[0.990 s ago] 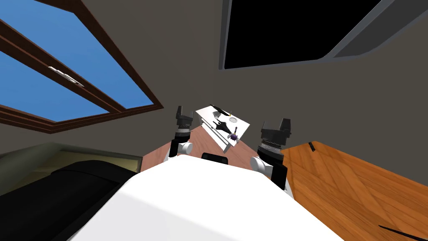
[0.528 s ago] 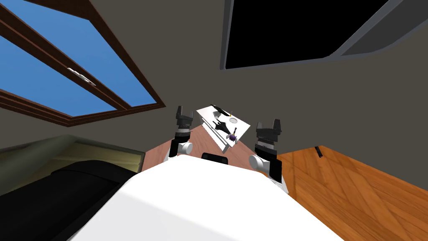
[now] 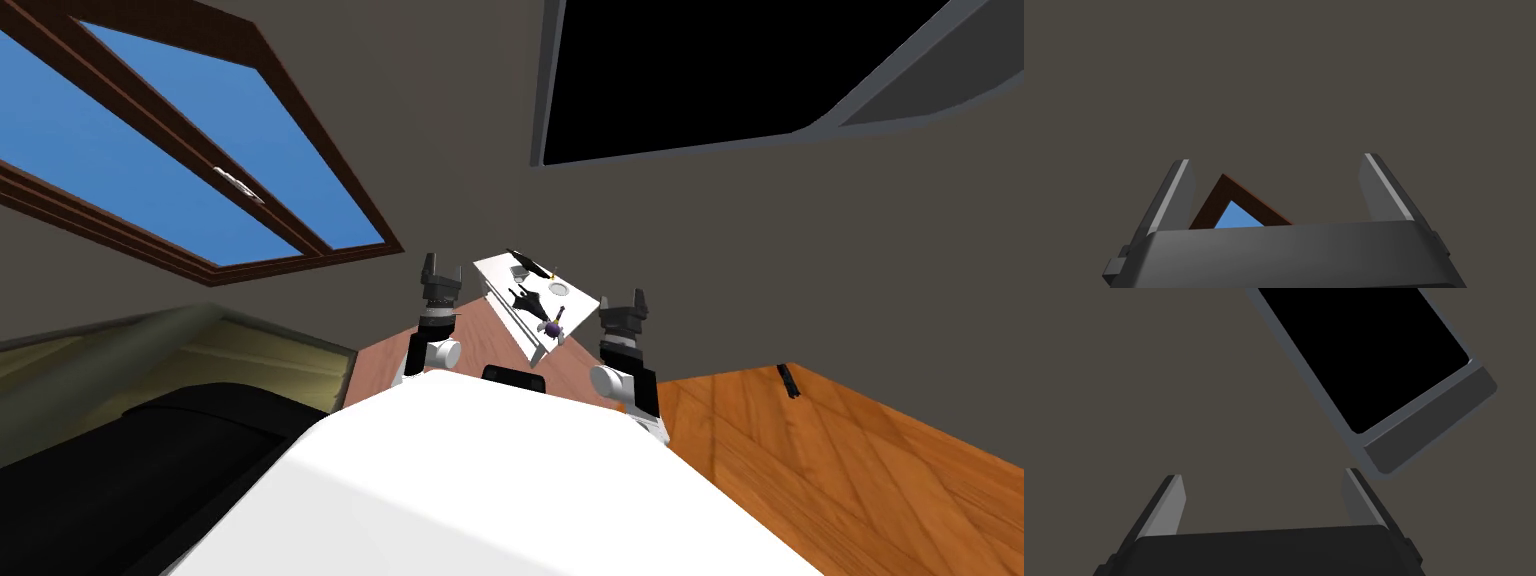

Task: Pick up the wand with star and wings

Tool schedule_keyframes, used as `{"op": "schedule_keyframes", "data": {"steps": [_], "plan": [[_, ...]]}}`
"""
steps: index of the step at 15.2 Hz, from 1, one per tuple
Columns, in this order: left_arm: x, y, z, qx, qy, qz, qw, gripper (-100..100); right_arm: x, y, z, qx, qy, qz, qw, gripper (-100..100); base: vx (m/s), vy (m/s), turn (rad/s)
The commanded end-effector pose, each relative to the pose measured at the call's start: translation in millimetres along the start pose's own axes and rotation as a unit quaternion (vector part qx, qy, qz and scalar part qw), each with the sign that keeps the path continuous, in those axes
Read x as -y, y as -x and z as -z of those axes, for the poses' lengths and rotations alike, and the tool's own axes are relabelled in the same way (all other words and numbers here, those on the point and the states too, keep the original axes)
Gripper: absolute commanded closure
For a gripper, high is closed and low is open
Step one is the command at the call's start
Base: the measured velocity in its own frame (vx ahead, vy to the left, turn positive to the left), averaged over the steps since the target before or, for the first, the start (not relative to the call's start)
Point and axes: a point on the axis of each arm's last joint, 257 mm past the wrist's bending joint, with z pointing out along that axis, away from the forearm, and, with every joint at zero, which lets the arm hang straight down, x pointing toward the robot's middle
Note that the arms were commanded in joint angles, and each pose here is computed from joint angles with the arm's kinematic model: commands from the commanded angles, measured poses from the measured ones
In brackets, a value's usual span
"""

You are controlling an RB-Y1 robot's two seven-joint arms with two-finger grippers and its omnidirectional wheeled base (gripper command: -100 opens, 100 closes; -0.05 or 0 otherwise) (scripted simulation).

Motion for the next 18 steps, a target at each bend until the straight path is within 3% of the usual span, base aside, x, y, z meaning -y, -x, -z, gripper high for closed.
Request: {"op": "schedule_keyframes", "data": {"steps": [1,3,4,6,7,9,10,12,13,15,16,18], "plan": [[0.0,0.0,0.0,0.000,0.000,0.000,1.0000,0,24.6,5.9,-2.6,0.006,-0.030,-0.033,0.9990,-100,-0.010,-0.097,0.149],[0.0,0.0,0.0,0.000,0.000,0.000,1.0000,0,24.7,7.7,-2.6,0.010,-0.030,-0.044,0.9985,-100,-0.003,-0.097,0.107],[0.0,0.0,0.0,0.000,0.000,0.000,1.0000,0,47.6,10.9,-3.3,0.016,-0.058,-0.071,0.9957,-100,0.000,-0.107,0.103],[0.0,0.0,0.0,0.000,0.000,0.000,1.0000,0,47.8,12.5,-3.2,0.019,-0.058,-0.081,0.9948,-100,-0.008,-0.110,0.110],[0.0,0.0,0.0,0.000,0.000,0.000,1.0000,0,71.4,15.1,-3.0,0.025,-0.086,-0.106,0.9903,-100,-0.006,-0.112,0.164],[0.0,0.0,0.0,0.000,0.000,0.000,1.0000,0,71.7,16.8,-2.9,0.030,-0.086,-0.119,0.9887,-100,-0.010,-0.104,0.122],[0.0,0.0,0.0,0.000,0.000,0.000,1.0000,0,94.6,18.3,-2.1,0.036,-0.113,-0.144,0.9825,-100,-0.012,-0.112,0.161],[0.0,0.0,0.0,0.000,0.000,0.000,1.0000,0,96.1,20.5,-1.4,0.041,-0.114,-0.158,0.9801,-100,-0.016,-0.111,0.130],[0.0,0.0,0.0,0.000,0.000,0.000,1.0000,0,116.3,19.8,-0.9,0.045,-0.139,-0.180,0.9727,-100,-0.018,-0.094,0.143],[0.0,0.0,0.0,0.000,0.000,0.000,1.0000,0,120.7,23.5,1.2,0.054,-0.142,-0.196,0.9687,-100,-0.017,-0.104,0.119],[0.0,0.0,0.0,0.000,0.000,0.000,1.0000,0,141.2,22.5,2.7,0.059,-0.167,-0.219,0.9595,-100,-0.019,-0.109,0.173],[0.0,0.0,0.0,0.000,0.000,0.000,1.0000,0,145.3,25.9,5.0,0.068,-0.170,-0.235,0.9546,-100,-0.010,-0.116,0.130]]}}
